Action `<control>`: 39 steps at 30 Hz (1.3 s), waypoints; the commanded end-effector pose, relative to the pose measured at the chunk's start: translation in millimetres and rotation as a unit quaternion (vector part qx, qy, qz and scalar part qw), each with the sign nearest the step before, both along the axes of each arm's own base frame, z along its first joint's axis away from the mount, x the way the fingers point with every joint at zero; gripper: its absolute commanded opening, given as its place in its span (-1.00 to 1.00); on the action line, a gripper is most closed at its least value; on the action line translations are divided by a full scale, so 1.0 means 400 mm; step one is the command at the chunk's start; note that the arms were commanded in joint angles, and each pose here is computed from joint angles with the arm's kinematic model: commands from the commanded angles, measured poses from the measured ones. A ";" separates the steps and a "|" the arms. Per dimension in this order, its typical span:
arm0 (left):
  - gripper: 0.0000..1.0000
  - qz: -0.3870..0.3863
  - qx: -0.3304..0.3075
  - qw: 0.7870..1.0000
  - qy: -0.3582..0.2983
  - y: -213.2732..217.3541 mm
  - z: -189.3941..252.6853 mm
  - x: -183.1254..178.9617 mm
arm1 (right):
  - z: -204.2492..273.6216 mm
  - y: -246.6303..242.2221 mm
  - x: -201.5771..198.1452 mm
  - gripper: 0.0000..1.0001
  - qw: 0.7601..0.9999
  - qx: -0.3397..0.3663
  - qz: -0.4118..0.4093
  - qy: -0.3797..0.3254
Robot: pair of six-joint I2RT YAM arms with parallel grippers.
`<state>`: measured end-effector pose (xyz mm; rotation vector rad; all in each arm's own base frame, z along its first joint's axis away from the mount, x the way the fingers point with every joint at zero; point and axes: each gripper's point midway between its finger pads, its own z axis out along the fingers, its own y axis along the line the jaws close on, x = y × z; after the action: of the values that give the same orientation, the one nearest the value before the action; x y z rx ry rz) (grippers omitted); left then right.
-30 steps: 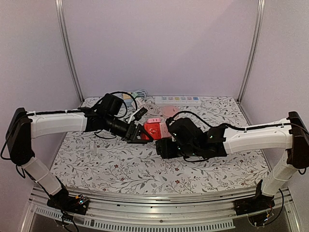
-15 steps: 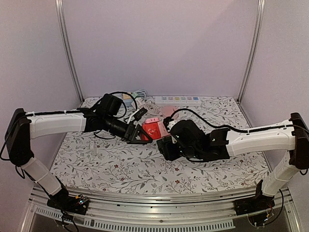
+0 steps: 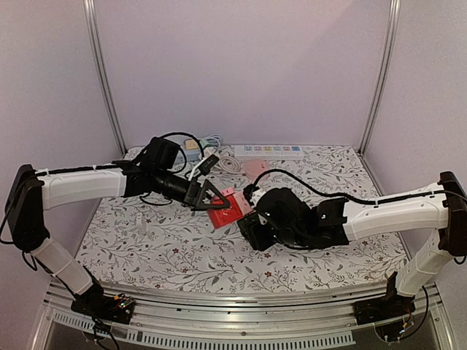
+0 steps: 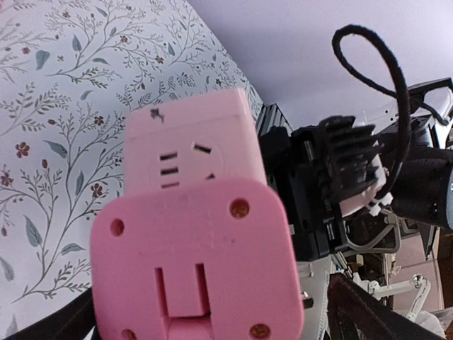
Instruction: Pull the plug off the socket
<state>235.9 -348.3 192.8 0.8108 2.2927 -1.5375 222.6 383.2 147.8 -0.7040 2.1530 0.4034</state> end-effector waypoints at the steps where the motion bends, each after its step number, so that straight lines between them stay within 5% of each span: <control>1: 0.99 0.009 -0.030 0.998 -0.062 0.015 0.081 0.033 | 0.037 0.027 -0.038 -0.35 0.999 0.013 0.036 -0.001; 8: 0.99 0.038 -0.009 0.995 -0.088 0.046 0.092 0.055 | 0.047 0.028 -0.067 -0.35 0.997 0.015 0.081 -0.002; 15: 0.99 -0.012 0.008 0.997 -0.082 0.012 0.065 0.003 | 0.064 0.010 -0.080 -0.35 0.992 -0.028 0.117 -0.036; 39: 0.89 -0.084 -0.007 0.996 0.029 -0.060 -0.010 -0.058 | 0.110 0.051 -0.107 -0.34 0.976 -0.095 0.166 -0.103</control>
<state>219.5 -363.3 187.0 0.9536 2.3192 -1.6091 172.1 377.7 154.1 -1.2490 1.9871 0.2136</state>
